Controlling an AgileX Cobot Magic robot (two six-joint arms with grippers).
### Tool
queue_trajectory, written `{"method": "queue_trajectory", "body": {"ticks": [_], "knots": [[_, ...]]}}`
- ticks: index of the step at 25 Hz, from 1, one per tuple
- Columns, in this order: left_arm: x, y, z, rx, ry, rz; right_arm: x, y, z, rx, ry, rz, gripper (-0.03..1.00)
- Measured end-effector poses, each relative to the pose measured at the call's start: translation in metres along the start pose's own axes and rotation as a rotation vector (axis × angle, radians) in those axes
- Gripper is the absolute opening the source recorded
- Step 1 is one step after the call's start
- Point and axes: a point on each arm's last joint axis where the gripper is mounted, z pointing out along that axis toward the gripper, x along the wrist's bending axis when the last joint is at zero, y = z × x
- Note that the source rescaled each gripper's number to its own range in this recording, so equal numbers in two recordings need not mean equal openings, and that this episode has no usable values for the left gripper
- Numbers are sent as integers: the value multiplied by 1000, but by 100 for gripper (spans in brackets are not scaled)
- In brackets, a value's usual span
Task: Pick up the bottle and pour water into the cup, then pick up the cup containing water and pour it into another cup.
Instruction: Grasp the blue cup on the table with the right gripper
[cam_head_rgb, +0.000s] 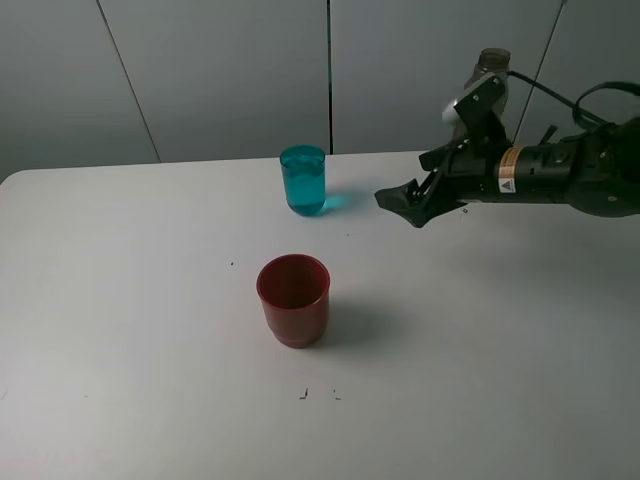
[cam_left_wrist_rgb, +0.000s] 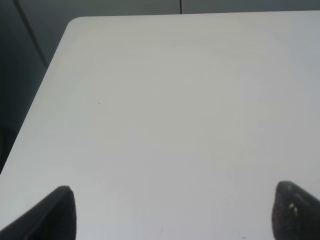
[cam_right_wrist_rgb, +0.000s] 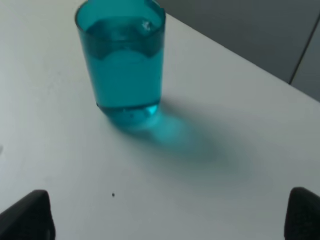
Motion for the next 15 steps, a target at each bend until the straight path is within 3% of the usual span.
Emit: {"method": "queue_trajectory", "body": {"ticks": [15], "knots": [[0,0,0,0,0,0,19,14,87,-65,105,-44,100]]}}
